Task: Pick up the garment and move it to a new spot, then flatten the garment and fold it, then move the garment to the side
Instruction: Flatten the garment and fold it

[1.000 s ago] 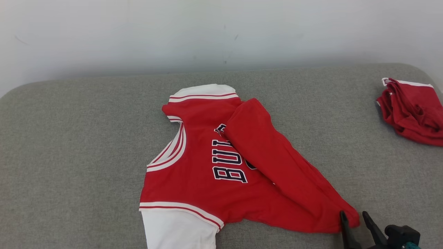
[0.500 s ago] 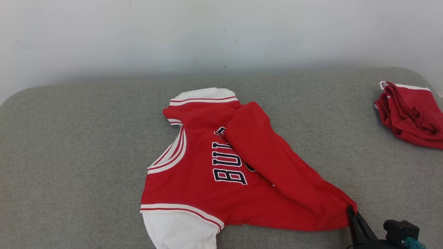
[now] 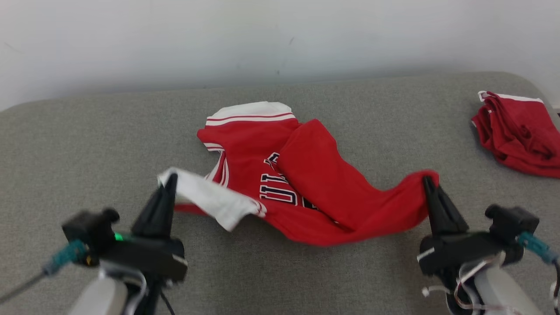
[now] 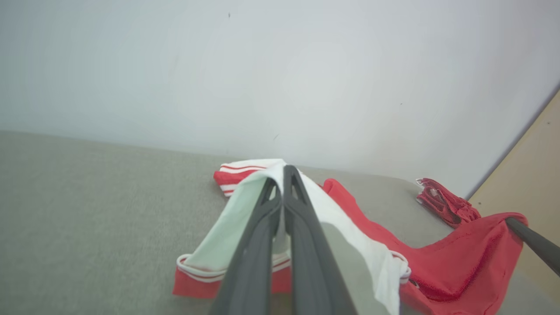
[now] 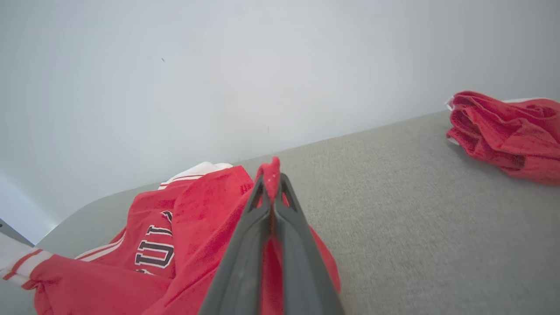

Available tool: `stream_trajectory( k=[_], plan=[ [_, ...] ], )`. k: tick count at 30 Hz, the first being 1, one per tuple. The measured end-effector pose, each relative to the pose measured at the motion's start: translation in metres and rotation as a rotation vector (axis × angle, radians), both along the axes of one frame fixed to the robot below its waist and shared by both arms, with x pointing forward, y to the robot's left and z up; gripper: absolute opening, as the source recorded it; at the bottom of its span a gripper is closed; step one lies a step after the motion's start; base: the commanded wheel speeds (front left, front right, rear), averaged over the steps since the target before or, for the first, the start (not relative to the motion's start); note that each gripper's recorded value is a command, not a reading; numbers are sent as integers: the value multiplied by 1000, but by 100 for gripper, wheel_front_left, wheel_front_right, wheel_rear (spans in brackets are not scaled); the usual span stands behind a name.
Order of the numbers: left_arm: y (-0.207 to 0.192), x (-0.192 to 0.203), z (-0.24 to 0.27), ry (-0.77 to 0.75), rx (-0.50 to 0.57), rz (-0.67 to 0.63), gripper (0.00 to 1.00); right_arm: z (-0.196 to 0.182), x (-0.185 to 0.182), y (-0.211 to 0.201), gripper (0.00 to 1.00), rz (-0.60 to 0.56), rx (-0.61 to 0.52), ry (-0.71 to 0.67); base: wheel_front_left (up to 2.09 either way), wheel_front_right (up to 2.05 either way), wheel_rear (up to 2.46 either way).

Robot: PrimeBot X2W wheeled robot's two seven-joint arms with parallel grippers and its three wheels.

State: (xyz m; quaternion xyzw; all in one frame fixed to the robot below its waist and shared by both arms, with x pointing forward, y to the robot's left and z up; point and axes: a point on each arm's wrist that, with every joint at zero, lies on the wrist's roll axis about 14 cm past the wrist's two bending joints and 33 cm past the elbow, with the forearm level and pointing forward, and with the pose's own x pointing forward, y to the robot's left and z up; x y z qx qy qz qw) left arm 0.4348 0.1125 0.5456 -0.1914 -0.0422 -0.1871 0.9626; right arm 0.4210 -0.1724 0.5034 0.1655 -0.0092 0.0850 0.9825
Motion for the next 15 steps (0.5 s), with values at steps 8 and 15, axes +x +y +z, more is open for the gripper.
stream_trajectory(
  k=[8, 15],
  plan=[
    [-9, 107, 134, -212, 34, -69, 0, 95, 106, -6, 0, 27, 157, -128, 0, 0, 0],
    [-12, 194, 222, -344, 61, -18, 0, 177, 199, -25, 0, 17, 230, -234, 0, 0, 0]
  ],
)
